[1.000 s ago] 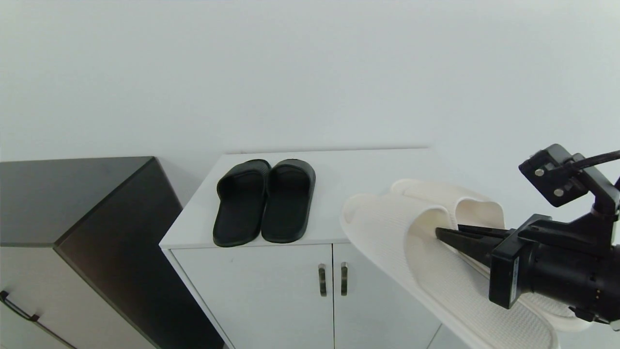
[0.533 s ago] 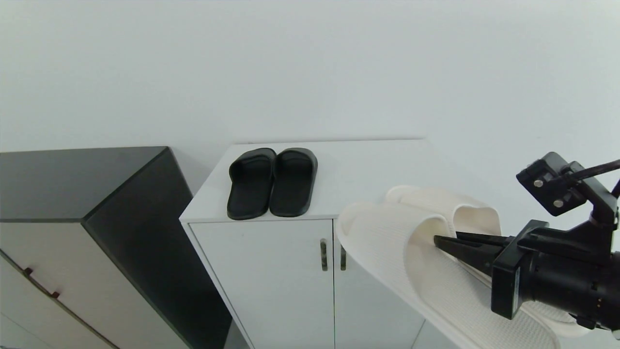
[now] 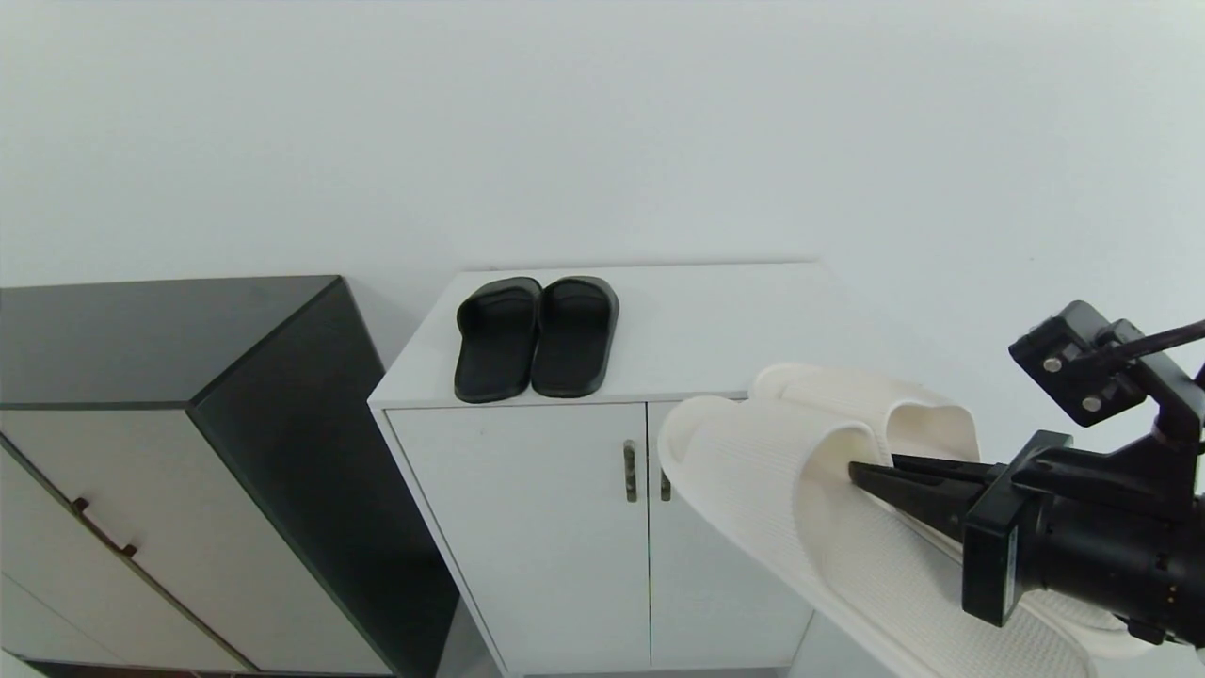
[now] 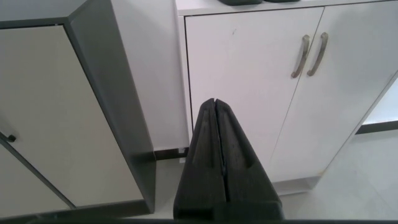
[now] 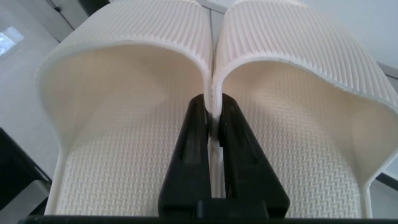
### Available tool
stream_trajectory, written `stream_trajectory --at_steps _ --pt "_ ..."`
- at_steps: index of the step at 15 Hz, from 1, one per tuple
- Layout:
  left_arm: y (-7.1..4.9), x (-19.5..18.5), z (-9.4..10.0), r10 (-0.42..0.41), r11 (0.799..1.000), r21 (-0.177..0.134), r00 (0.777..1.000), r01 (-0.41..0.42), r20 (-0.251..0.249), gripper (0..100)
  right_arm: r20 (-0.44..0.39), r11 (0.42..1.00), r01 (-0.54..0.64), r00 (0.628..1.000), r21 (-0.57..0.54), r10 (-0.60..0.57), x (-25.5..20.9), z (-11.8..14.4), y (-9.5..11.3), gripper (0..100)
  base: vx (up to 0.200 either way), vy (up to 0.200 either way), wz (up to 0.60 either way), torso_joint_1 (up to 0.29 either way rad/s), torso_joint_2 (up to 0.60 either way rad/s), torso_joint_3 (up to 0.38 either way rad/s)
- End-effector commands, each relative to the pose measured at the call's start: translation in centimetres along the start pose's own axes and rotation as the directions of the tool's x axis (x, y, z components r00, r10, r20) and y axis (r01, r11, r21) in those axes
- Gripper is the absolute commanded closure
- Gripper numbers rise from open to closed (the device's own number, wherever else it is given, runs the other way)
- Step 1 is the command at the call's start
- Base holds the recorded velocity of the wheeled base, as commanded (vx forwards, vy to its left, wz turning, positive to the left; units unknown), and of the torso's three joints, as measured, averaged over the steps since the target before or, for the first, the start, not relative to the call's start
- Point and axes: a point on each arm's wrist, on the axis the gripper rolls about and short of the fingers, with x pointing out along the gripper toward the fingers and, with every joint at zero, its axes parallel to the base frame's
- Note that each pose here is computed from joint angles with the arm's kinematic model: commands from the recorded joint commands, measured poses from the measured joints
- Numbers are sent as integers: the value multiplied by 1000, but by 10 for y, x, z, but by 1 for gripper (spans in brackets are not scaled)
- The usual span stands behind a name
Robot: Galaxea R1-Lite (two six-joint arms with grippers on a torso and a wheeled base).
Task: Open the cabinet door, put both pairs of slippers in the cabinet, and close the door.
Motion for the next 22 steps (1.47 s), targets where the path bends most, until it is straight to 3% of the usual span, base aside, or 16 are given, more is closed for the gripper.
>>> stream_trajectory --at_steps 1,10,19,20,22 --pt "0 0 0 0 1000 0 1000 0 0 100 -6 1000 1 1000 -8 -1 1 -1 0 100 0 0 0 0 0 0" --pt "0 0 0 0 1000 0 1000 0 0 100 -21 1000 0 1000 -27 -1 2 -6 0 100 0 0 0 -4 6 5" --pt "0 0 0 0 1000 5 1000 0 2 100 -30 1000 -5 1000 -31 4 3 -7 0 100 0 0 0 -186 472 279" --pt "0 0 0 0 1000 5 1000 0 2 0 -32 999 -6 999 -31 5 4 -7 1 100 0 0 0 -193 505 310" --pt "0 0 0 0 1000 5 1000 0 2 0 -35 999 -8 999 -32 7 5 -8 1 100 0 0 0 -173 498 312"
